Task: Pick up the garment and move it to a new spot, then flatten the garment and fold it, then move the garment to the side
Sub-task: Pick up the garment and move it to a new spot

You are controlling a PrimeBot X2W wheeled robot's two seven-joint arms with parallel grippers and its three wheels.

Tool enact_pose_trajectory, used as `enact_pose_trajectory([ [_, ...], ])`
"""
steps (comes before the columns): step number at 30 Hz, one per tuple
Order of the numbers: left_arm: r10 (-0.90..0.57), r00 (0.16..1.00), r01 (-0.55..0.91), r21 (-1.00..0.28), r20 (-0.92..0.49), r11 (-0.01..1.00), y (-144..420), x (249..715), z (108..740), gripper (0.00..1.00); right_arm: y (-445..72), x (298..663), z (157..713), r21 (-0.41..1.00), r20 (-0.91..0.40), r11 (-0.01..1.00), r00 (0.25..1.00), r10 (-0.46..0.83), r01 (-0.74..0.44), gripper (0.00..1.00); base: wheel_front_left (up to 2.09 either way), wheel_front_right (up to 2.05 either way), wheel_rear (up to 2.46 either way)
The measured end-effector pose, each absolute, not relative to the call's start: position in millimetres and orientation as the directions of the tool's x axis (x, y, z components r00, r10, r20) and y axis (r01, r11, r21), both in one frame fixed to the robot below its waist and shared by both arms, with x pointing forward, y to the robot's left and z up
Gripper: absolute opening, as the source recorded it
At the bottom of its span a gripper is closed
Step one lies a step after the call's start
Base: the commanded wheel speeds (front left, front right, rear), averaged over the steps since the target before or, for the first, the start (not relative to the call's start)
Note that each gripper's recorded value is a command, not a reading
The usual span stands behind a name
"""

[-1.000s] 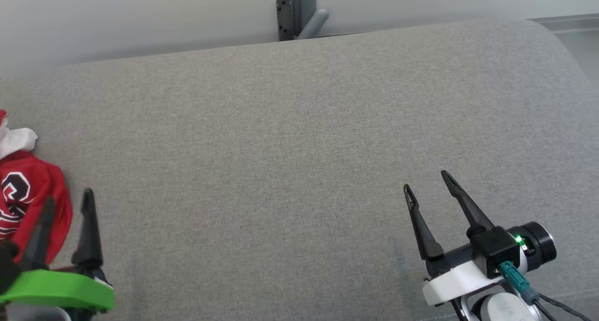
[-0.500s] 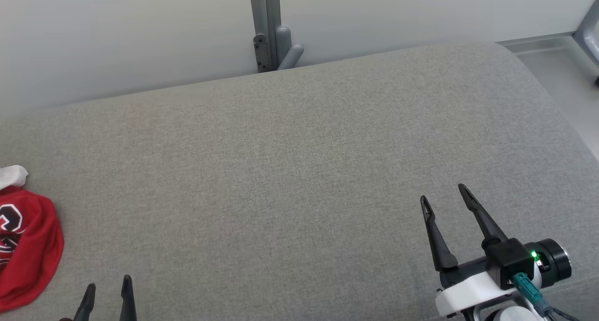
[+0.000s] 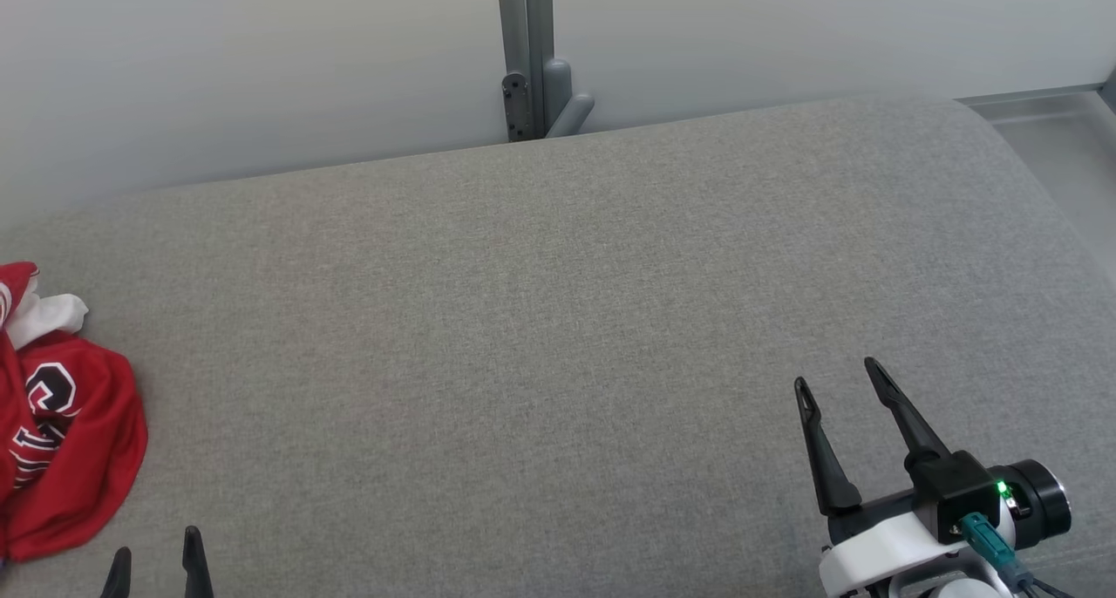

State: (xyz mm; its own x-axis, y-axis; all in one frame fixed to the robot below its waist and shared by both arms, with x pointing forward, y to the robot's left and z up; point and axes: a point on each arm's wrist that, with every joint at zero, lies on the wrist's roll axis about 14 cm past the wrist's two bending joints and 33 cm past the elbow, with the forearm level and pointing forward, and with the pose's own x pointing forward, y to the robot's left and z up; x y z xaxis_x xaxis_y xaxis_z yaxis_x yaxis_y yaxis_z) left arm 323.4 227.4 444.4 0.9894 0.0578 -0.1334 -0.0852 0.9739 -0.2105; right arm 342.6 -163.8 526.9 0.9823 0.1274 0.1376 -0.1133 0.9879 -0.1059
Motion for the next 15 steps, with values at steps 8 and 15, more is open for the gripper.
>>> enact_pose_trajectory([
  [8, 0.1, 0.988, -0.123, -0.215, -0.115, 0.969, 240, 317, 448, 1.0, -161, 343, 525, -0.094, 0.133, 0.988, 0.982, 0.134, -0.122, 1.0, 0.0, 0.0, 0.0],
  [15, 0.115, 0.988, -0.135, -0.208, -0.106, 0.969, 243, 311, 449, 1.0, -152, 345, 524, -0.087, 0.132, 0.985, 0.978, 0.161, -0.15, 1.0, 0.0, 0.0, 0.0],
])
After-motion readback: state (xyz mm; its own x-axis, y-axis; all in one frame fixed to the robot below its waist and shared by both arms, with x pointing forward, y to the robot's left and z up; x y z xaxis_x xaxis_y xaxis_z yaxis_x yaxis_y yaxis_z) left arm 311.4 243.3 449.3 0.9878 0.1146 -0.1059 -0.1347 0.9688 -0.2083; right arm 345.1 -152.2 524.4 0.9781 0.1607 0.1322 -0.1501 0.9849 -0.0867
